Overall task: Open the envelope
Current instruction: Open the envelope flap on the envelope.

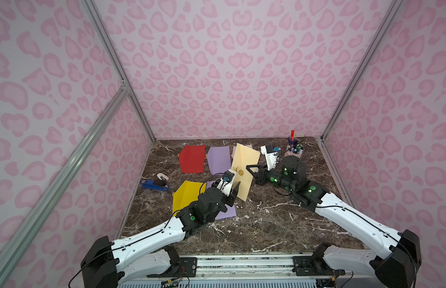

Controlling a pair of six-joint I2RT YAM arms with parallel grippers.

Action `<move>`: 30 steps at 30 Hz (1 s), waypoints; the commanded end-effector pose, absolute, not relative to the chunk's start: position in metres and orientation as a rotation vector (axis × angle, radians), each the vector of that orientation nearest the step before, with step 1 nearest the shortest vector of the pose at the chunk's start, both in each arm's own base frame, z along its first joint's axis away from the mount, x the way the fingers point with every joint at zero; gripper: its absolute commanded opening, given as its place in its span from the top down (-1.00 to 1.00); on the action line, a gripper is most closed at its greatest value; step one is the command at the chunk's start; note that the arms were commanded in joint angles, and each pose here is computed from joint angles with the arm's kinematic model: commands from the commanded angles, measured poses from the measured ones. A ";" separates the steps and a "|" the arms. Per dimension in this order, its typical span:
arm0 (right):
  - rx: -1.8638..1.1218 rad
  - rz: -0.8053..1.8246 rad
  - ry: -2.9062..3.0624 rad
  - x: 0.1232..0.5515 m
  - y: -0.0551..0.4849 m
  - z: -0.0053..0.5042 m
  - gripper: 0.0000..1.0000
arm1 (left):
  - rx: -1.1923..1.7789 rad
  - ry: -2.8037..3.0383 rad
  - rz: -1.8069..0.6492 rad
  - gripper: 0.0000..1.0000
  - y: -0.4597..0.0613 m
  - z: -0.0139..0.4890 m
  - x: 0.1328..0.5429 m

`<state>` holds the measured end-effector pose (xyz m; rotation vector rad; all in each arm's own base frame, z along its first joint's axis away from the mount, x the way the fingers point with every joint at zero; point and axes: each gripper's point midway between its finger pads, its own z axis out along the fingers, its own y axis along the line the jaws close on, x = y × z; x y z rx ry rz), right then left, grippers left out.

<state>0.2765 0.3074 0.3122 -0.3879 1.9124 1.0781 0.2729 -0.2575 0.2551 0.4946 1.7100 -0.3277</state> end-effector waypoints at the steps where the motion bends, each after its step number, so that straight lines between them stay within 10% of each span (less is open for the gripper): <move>1: -0.382 1.077 1.891 0.277 0.307 0.321 1.00 | 0.426 1.699 -0.222 -0.05 -0.246 0.262 0.283; 30: -0.409 1.072 1.903 0.271 0.312 0.322 1.00 | 0.313 1.693 0.042 -0.06 -0.233 0.264 0.291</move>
